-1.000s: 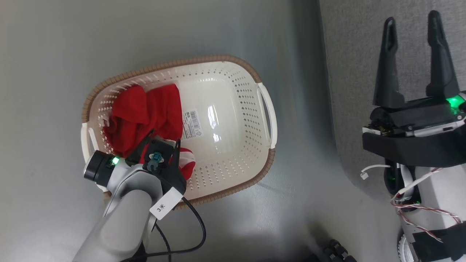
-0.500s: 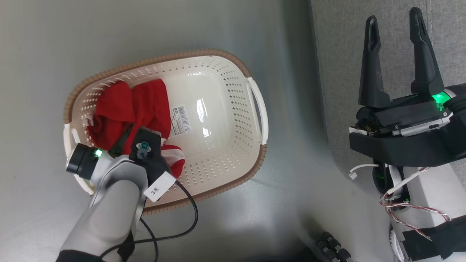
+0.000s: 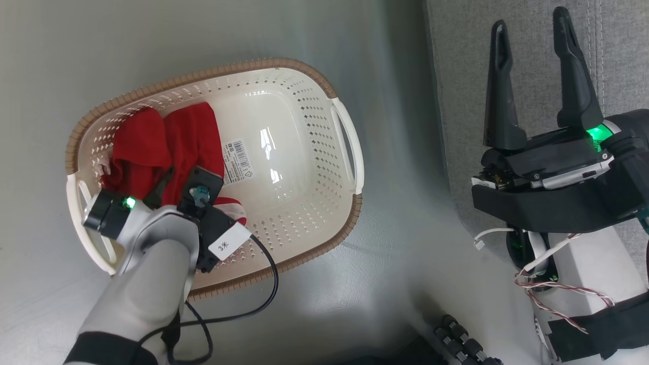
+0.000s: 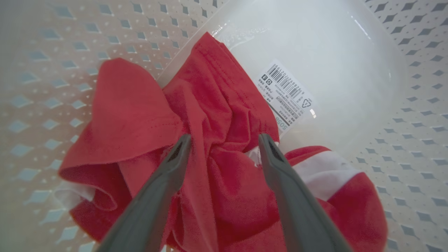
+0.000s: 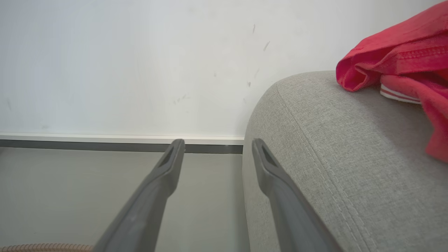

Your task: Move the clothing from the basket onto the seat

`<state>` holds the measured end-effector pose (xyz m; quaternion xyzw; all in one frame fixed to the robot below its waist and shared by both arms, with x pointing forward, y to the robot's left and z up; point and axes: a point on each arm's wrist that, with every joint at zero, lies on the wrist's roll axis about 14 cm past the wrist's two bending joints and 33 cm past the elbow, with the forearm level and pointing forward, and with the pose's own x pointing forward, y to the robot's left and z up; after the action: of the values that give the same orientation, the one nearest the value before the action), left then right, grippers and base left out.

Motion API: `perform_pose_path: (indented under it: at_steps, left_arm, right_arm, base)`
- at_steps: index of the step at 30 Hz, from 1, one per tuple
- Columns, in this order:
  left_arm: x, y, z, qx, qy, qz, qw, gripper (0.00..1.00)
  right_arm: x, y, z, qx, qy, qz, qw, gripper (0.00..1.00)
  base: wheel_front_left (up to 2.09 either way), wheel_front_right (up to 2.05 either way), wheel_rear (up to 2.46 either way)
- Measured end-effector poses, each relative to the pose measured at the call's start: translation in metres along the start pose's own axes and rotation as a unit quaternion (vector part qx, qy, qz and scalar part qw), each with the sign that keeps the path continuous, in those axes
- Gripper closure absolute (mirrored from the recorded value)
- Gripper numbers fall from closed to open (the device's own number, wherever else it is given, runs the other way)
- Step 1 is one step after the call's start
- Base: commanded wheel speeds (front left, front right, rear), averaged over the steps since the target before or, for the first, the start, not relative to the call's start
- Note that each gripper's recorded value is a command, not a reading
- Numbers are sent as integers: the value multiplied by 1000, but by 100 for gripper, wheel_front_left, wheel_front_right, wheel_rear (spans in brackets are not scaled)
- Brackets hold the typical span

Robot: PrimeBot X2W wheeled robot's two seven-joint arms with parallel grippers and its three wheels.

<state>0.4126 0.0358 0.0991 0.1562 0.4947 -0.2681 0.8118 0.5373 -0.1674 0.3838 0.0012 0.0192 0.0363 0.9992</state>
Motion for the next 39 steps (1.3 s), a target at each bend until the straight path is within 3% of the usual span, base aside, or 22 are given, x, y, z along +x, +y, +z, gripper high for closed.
perform_pose_path:
  at_steps: [13,14,15,16,17,18,27,39]
  left_arm:
    - [12,6,-5,41,39,5,998,0]
    - [13,5,-7,44,44,4,998,4]
    - [14,5,-8,44,47,3,998,19]
    - [14,5,-10,44,51,3,998,57]
    - [15,5,-10,46,52,3,998,68]
    - [15,5,-9,47,52,3,998,100]
    - [12,-2,9,38,24,0,999,100]
    - [-27,-2,84,7,-137,2,991,100]
  right_arm:
    - [1,7,-5,4,5,11,1000,0]
    - [1,6,-5,2,5,11,1000,0]
    - [1,6,-6,1,6,11,1000,0]
    - [1,6,-6,1,6,10,1000,0]
    - [1,5,-6,1,6,10,1000,0]
    - [1,5,-7,1,7,10,1000,0]
    - [0,3,-6,0,10,7,1000,0]
    - [-3,2,17,3,-2,5,1000,0]
  base:
    - [0,0,0]
    - [0,0,0]
    - [0,0,0]
    - [0,0,0]
    - [0,0,0]
    - [0,0,0]
    - [0,0,0]
    - [0,0,0]
